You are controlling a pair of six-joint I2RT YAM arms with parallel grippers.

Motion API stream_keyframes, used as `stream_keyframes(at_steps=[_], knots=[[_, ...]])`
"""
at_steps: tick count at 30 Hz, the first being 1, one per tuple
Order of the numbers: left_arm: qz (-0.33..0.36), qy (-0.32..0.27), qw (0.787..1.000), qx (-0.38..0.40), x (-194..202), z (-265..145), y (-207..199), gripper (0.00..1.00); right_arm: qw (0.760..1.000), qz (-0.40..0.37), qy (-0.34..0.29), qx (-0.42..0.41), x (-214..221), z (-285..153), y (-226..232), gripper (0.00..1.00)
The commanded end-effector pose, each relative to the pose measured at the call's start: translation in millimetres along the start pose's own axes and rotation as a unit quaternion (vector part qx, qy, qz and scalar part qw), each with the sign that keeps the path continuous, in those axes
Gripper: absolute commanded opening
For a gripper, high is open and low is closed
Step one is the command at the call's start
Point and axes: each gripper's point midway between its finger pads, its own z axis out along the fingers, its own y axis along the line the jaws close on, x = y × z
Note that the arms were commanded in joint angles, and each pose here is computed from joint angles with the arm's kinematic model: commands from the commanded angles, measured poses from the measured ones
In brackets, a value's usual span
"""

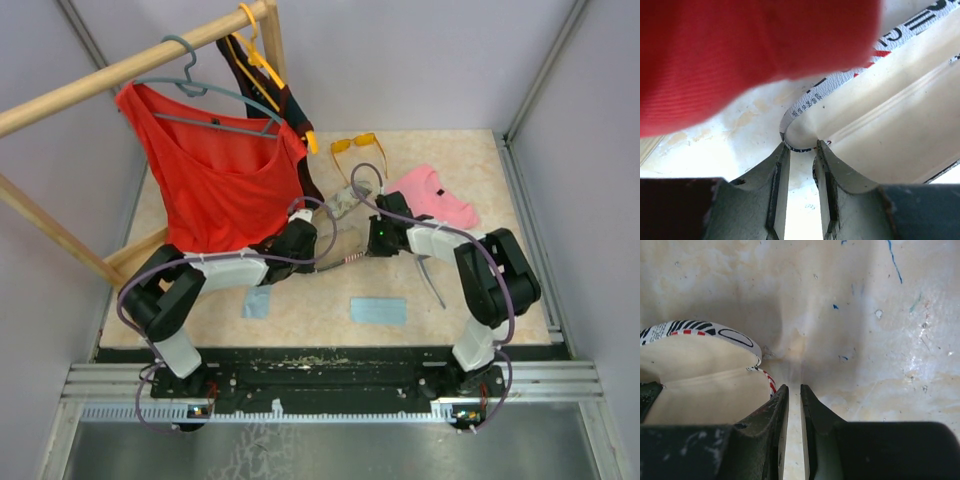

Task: Organize the sunglasses
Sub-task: Adjust the sunglasses case at the center of the board.

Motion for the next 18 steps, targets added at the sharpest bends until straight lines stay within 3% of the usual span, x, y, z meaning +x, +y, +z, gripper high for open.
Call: stream_keyframes(at_steps=[1,8,18], knots=[[0.009,-0.013,0.999,0.036,-12.0,3.8,-23.6,0.33,0.998,0.0,-0.038,-0.048,-15.3,-24.8,22.0,0.17],[0.036,-0.033,0.998,0.036,-29.4,10.3,-29.7,0.35,0.998,0.003,-0.049,-0.029,-7.1,-43.6,10.7,0.17],[0.049,-0.065,0.996,0.038,-55.4,-0.6,-33.8,0.44,0.994,0.013,-0.083,0.071,-6.1,-68.1,-35.8,0.19]])
